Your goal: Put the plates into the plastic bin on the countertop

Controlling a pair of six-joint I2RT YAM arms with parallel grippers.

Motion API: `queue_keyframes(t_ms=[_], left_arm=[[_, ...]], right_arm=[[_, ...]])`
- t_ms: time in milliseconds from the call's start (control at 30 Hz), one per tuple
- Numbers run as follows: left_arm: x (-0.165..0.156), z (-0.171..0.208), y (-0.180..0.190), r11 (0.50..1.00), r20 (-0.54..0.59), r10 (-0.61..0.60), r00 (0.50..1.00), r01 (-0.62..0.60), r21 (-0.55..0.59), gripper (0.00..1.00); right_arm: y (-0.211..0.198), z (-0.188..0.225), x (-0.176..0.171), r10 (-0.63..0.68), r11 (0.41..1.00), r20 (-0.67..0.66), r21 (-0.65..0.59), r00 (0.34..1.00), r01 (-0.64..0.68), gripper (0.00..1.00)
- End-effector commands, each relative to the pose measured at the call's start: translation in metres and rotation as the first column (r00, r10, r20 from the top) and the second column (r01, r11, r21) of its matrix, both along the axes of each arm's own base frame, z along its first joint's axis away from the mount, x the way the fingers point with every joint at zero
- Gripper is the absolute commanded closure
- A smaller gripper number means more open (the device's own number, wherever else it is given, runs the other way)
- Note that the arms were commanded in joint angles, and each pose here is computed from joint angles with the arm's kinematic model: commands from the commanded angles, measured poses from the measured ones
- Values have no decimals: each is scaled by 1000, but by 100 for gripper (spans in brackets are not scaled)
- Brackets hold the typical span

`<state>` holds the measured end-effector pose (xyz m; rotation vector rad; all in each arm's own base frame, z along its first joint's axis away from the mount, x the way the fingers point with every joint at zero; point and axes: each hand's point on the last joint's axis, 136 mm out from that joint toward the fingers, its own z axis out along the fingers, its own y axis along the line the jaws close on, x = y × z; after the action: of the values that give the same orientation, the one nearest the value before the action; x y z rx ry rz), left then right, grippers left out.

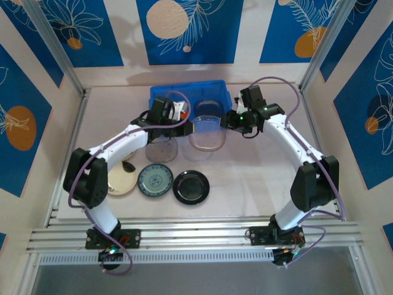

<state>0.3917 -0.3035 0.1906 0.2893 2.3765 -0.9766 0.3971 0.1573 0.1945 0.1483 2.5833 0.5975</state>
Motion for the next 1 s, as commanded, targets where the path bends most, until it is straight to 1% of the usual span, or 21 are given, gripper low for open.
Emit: queue_keyframes(t_ms=[0, 167, 400, 567, 667, 767, 967], left_arm=[[21, 14, 4, 999, 30, 36, 999, -36, 17, 100], [47, 26, 8, 997, 52, 77, 996, -78, 20, 100], [82, 36, 11, 992, 65, 125, 990, -123, -29, 100], [102, 33, 15, 988, 58, 149, 987, -147, -46, 100], [113, 25, 16, 985, 45, 164, 986, -161, -55, 100], [123, 16, 16, 982, 25, 174, 984, -171, -78, 100], [130, 6, 13, 981, 3, 171, 985, -170, -90, 100]], right_arm=[[-21, 6, 29, -76, 996, 46, -48, 996, 78, 50], [-33, -9, 59, -105, 991, 29, -84, 994, 107, 49], [-25, -38, 92, -99, 994, -6, -45, 995, 99, 51], [-22, -62, 109, -104, 994, -41, -41, 994, 102, 52], [-21, -76, 114, -110, 993, -75, -37, 991, 108, 54], [-16, -86, 115, -106, 994, -92, -18, 990, 105, 60], [-13, -85, 109, -91, 996, -94, -23, 991, 89, 64]])
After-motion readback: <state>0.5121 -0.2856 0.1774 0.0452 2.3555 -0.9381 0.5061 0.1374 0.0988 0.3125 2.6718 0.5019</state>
